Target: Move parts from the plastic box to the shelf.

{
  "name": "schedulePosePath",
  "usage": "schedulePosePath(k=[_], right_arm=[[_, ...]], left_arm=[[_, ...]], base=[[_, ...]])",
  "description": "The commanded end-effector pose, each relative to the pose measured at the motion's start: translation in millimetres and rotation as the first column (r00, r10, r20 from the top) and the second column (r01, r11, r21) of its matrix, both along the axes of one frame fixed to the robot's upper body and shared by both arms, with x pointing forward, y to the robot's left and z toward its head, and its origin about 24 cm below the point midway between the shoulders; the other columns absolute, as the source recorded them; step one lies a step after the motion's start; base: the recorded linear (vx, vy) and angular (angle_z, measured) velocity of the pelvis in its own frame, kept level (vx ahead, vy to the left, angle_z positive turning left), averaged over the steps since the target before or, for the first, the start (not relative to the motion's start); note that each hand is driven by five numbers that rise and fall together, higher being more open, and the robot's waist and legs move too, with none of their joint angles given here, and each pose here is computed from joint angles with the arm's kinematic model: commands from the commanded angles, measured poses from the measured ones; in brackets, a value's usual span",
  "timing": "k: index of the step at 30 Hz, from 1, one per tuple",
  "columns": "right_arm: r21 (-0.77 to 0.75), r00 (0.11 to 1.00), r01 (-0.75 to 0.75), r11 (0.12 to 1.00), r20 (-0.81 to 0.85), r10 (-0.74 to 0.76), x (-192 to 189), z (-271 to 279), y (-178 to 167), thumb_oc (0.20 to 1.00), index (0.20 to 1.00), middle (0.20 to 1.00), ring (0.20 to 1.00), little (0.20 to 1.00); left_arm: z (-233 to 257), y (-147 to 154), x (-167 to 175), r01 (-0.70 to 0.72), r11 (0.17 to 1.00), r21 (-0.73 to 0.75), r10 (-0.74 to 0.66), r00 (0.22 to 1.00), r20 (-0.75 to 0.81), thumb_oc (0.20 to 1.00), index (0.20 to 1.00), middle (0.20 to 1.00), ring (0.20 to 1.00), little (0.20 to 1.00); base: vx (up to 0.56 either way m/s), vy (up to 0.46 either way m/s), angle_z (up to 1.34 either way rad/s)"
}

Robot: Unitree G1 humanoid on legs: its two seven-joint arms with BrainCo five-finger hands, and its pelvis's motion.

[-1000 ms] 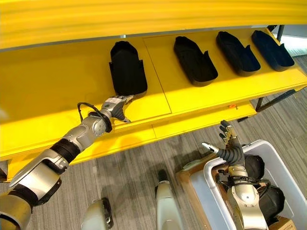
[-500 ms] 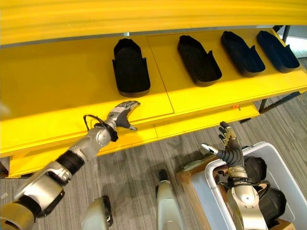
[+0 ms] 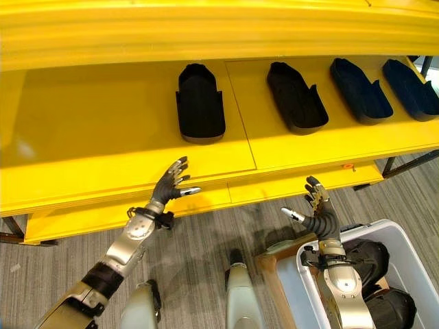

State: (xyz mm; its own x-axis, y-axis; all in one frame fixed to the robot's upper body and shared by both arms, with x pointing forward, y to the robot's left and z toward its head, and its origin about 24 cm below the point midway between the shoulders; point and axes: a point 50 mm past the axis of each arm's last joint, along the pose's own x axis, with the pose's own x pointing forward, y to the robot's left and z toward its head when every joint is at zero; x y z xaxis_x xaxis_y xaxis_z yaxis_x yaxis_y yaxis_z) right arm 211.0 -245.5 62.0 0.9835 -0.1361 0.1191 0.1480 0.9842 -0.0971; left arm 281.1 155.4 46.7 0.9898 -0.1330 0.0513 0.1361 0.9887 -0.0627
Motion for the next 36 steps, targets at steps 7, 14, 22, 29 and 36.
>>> schedulePosePath(k=[7, 14, 22, 29, 36], right_arm=[[0.049, 0.994, -0.031, 0.998, 0.106, 0.026, -4, 14, 4, 1.000, 1.000, 1.000, 1.000, 1.000], [0.044, 1.000, 0.011, 0.999, 0.011, -0.011, -15, -3, -7, 1.000, 1.000, 1.000, 1.000, 1.000], [0.067, 0.998, -0.043, 0.997, -0.045, 0.046, -16, -14, -2, 1.000, 1.000, 1.000, 1.000, 1.000], [-0.007, 0.999, -0.005, 1.000, -0.045, 0.005, -26, -5, -25, 1.000, 1.000, 1.000, 1.000, 1.000], [0.042, 0.997, -0.043, 0.998, -0.056, 0.046, -17, -16, -11, 1.000, 1.000, 1.000, 1.000, 1.000]], left_arm=[[-16, 48, -49, -0.086, 0.926, -0.367, 0.071, 0.996, -0.055, 1.000, 1.000, 1.000, 1.000, 1.000], [-53, 54, -96, -0.178, 0.871, -0.457, 0.082, 0.972, -0.222, 1.000, 1.000, 1.000, 1.000, 1.000], [-74, 49, -119, -0.243, 0.840, -0.485, 0.091, 0.944, -0.317, 1.000, 1.000, 1.000, 1.000, 1.000], [-77, 50, -132, -0.191, 0.868, -0.459, 0.030, 0.942, -0.334, 1.000, 1.000, 1.000, 1.000, 1.000], [-68, 51, -132, -0.150, 0.904, -0.401, 0.033, 0.958, -0.284, 1.000, 1.000, 1.000, 1.000, 1.000]], base=[[0.13, -0.045, 0.26], [0.13, -0.051, 0.23], [0.02, -0.072, 0.04], [-0.04, -0.125, -0.05], [0.02, -0.052, -0.62]])
